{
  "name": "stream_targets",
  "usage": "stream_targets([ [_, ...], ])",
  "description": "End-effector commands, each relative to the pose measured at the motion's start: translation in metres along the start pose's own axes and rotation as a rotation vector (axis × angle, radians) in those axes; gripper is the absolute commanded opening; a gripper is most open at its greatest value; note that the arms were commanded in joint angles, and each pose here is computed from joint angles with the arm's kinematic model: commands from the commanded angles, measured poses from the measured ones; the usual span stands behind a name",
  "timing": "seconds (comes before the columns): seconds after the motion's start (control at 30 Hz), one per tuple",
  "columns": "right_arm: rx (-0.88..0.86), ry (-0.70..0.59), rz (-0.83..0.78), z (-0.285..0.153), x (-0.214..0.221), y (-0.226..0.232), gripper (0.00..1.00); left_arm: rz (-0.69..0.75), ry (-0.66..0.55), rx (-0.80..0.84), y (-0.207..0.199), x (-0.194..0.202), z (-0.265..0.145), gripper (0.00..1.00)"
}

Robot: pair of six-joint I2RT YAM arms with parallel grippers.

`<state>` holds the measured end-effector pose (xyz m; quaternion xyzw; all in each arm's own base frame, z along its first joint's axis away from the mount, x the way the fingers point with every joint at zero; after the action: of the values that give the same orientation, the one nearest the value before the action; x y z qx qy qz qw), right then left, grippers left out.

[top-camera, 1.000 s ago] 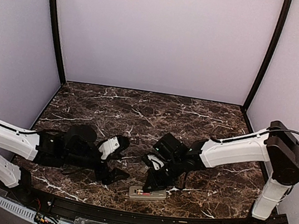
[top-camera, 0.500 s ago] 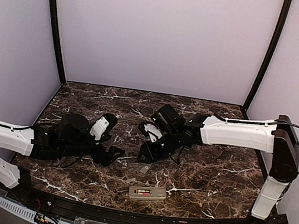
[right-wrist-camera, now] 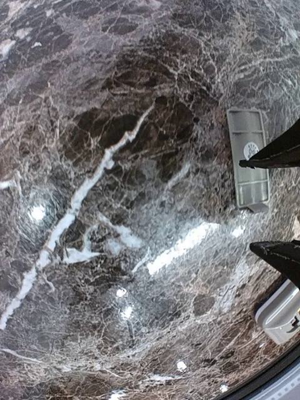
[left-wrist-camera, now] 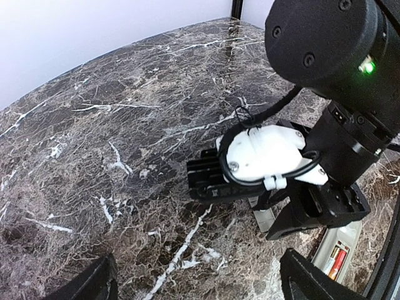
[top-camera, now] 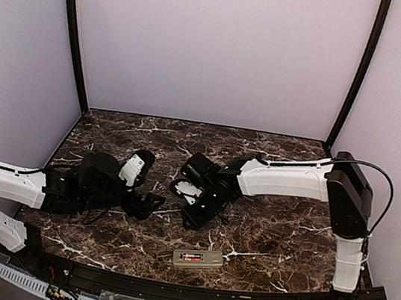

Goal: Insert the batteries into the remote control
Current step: Pick up the battery cover at the center of the board.

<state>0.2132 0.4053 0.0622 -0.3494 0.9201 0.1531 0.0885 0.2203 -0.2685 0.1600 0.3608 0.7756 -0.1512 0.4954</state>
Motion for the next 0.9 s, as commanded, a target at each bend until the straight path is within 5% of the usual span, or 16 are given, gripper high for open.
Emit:
stream_targets([
  [0.0,0.033,0.026,-0.058,0.008,0.006,0.008,0.35,-0.002,0.020,-0.004,0.002,0.010,0.001,0.89],
  [0.13,0.051,0.034,-0.064,0.011,0.009,0.008,0.27,0.002,0.021,0.009,-0.001,0.011,0.002,0.89],
  [0.63,0.109,0.060,-0.079,0.022,0.015,0.004,0.24,0.000,0.018,0.035,-0.005,0.012,0.003,0.89],
  [0.87,0.113,0.072,-0.082,0.023,0.018,0.003,0.07,0.002,0.016,0.036,-0.004,0.012,0.002,0.89],
])
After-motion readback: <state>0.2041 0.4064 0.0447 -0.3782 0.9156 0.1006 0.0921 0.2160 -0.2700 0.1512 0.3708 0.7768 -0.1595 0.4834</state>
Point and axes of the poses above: each gripper's point midway between its finger pads, its own z axis out along the fingers, its own y axis along the line the jaws close on, x = y × z, the point moved 2 cm from there along -z, back along the fingers, and after that the axes turned 12 degrees about z, right-handed, at the moved point
